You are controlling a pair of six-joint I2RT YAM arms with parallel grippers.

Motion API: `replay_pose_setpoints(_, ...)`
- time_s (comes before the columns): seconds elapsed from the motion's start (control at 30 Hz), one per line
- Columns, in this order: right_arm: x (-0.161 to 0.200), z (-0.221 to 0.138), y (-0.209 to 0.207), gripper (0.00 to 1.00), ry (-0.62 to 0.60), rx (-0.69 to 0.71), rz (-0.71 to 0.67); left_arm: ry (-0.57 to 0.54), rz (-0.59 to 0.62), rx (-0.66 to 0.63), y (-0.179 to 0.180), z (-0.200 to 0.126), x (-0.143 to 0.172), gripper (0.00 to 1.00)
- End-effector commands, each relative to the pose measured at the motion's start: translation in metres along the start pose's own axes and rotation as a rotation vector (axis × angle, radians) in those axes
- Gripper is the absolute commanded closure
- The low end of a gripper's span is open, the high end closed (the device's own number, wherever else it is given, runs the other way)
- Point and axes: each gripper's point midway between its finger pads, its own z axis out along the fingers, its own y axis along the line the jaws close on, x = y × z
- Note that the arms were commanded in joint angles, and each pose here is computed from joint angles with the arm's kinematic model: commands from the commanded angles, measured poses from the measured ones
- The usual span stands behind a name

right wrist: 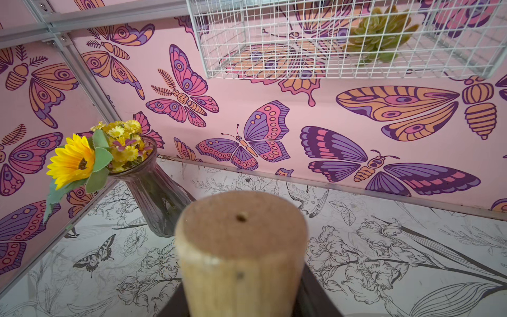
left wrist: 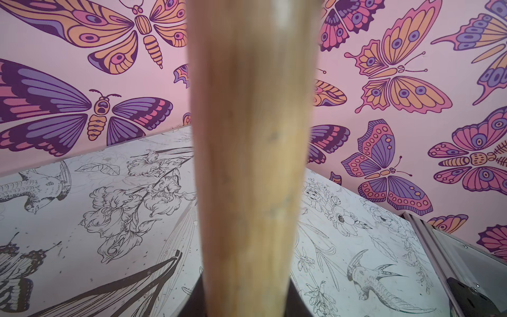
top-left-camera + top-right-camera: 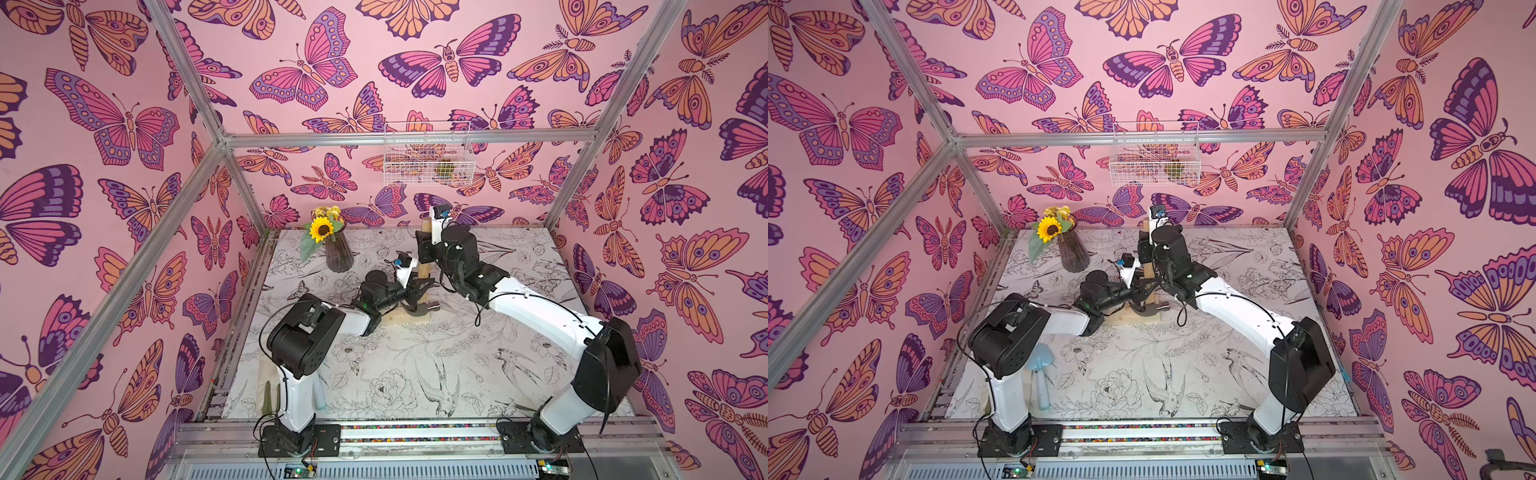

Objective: Use a claw hammer to pull out a nail
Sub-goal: Adjust the hammer at the mounting plate.

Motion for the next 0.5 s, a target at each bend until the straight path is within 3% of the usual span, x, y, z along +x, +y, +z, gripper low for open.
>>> replay_pose_setpoints(0.0, 0.000, 0.007, -0.005, 0.56, 0.009, 0.039, -0.013, -0.058, 0.033, -0.018, 0.005, -0.006, -0.016, 1.00)
replay_pose_setpoints(0.47, -0.004, 0.020, 0.011, 0.52, -0.031, -0.031, 0.004, -0.051, 0.043, 0.037, -0.005, -0.006, -0.013, 1.00)
